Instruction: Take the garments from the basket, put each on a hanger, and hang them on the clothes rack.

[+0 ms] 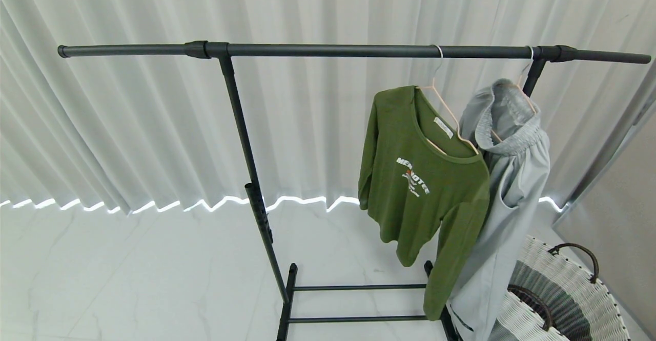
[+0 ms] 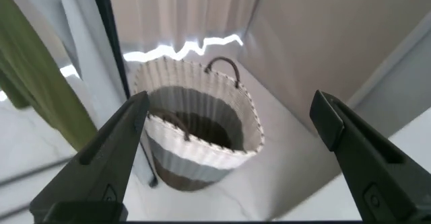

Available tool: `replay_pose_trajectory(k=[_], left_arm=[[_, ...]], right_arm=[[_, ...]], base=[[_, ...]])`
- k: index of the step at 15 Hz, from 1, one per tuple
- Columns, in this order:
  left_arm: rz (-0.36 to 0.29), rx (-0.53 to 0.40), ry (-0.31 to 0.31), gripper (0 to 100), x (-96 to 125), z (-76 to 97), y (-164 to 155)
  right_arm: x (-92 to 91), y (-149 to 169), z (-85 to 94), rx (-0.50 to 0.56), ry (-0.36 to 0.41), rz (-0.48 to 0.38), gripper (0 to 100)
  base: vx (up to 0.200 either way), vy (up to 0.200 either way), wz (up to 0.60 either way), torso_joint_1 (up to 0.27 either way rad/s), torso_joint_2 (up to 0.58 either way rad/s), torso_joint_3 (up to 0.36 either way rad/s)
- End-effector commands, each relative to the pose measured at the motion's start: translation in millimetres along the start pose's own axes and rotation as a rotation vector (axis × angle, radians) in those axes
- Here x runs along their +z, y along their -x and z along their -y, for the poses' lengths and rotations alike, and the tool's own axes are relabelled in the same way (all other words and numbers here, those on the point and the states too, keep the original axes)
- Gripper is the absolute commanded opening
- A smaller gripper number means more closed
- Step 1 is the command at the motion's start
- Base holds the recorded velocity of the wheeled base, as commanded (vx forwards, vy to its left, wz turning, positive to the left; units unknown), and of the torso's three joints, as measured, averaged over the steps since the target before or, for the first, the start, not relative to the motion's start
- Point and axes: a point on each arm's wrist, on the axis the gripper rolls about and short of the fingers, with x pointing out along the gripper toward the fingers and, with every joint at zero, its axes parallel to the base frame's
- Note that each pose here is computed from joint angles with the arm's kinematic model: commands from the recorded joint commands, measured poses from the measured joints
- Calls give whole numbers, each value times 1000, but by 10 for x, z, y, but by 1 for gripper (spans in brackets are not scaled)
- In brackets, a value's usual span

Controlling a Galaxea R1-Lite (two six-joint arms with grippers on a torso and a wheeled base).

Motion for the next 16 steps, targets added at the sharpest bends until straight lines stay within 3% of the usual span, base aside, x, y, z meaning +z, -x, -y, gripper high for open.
replay_pose_trajectory(k=[1, 3, 4, 6, 9, 10, 11, 14, 16], left_arm=[[44, -88, 8, 100, 3, 17, 15], [80, -243, 54, 100, 11, 51, 22], [92, -357, 122, 100, 14, 75, 29], [100, -450, 149, 100, 16, 94, 36], [97, -446, 161, 100, 14, 94, 37], [88, -442, 196, 100, 14, 92, 37], [80, -442, 230, 100, 14, 92, 36], [77, -438, 238, 100, 14, 91, 36], [77, -438, 238, 100, 14, 91, 36]], right_arm=[[5, -7, -14, 47, -2, 10, 100], [24, -4, -39, 157, -6, 26, 100], [12, -1, -55, 230, -3, 13, 100], [-14, 4, -74, 320, -7, -14, 100], [-32, 12, -94, 418, 7, -32, 100], [-40, 15, -100, 445, 15, -39, 100], [-44, 15, -100, 451, 19, -43, 100], [-62, 14, -94, 426, 57, -51, 100], [-63, 12, -89, 397, 37, -57, 100]], base=[[0, 0, 0, 0, 0, 0], [0, 0, 0, 0, 0, 0], [0, 0, 0, 0, 0, 0], [0, 0, 0, 0, 0, 0], [0, 0, 0, 0, 0, 0], [0, 0, 0, 0, 0, 0], [0, 0, 0, 0, 0, 0], [0, 0, 0, 0, 0, 0], [0, 0, 0, 0, 0, 0]])
